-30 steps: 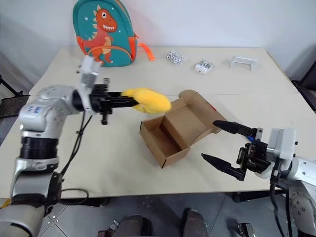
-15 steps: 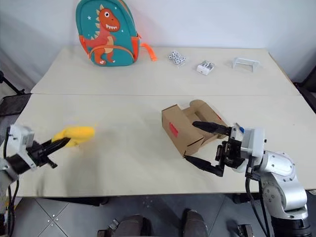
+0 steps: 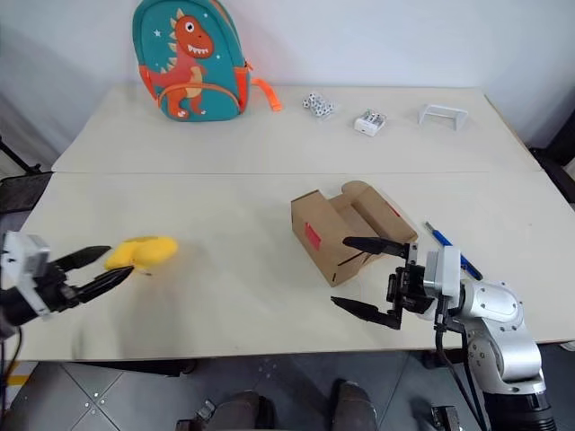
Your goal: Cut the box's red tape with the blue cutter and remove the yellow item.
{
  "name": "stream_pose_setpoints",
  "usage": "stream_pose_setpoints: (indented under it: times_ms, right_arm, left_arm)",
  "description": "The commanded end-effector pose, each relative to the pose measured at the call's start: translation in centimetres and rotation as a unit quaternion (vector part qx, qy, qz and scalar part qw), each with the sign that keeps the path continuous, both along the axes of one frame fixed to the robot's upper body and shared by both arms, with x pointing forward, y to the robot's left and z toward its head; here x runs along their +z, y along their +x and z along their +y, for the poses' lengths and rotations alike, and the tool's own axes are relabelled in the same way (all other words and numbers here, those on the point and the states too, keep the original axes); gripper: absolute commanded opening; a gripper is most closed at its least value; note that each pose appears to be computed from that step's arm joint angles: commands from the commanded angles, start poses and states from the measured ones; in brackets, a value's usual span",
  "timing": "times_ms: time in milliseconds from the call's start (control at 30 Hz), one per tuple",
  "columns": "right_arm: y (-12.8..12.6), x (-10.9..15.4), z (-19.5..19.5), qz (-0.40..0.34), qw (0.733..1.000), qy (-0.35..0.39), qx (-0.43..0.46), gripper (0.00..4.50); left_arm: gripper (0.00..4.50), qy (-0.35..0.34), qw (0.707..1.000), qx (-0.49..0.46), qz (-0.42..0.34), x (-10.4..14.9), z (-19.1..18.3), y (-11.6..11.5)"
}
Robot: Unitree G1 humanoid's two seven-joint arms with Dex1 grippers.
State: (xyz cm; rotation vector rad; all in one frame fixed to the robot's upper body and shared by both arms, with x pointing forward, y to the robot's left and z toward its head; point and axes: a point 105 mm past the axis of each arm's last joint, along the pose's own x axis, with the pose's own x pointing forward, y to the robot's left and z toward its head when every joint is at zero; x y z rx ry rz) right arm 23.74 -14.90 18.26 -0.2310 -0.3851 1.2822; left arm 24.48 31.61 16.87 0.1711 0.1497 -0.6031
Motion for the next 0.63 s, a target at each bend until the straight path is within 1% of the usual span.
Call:
stream_pose_setpoints:
  times_ms: [33, 67, 133, 200, 300, 433, 567, 633]
  right_arm:
    - [-0.3, 0.8, -1.9, -0.019, 1.000, -0.011, -0.012, 4.50]
    - [-0.4, 0.8, -2.1, -0.019, 1.000, -0.014, -0.013, 4.50]
    - [-0.3, 0.7, -2.5, -0.020, 1.000, -0.018, -0.015, 4.50]
    - [-0.3, 0.8, -2.8, -0.023, 0.999, -0.017, -0.021, 4.50]
    - [-0.8, 0.2, -3.5, -0.016, 0.999, -0.033, -0.024, 4.50]
    - [-1.4, -0.6, -4.3, -0.007, 0.998, -0.050, -0.027, 4.50]
    - [-1.4, -1.4, -4.6, 0.002, 0.998, -0.043, -0.041, 4.50]
    - [-1.4, -2.1, -4.5, 0.001, 0.998, -0.054, -0.038, 4.50]
  left_arm:
    - [4.47, 0.017, 1.000, -0.010, -0.006, 0.9, 1.8, -2.1]
    - [4.47, 0.029, 1.000, -0.010, -0.004, 0.8, 2.3, -2.4]
    - [4.47, 0.033, 0.999, 0.006, -0.035, 1.4, 3.2, -2.7]
    - [4.47, 0.060, 0.997, -0.007, -0.049, 1.1, 2.9, -3.5]
    - [4.47, 0.085, 0.996, -0.028, -0.016, -0.6, 2.1, -5.5]
    - [4.47, 0.112, 0.993, -0.034, 0.003, -2.2, 2.1, -7.1]
    - [4.47, 0.097, 0.995, -0.020, -0.006, -3.5, 1.7, -7.6]
    - [4.47, 0.104, 0.994, -0.002, -0.015, -3.9, 1.7, -6.8]
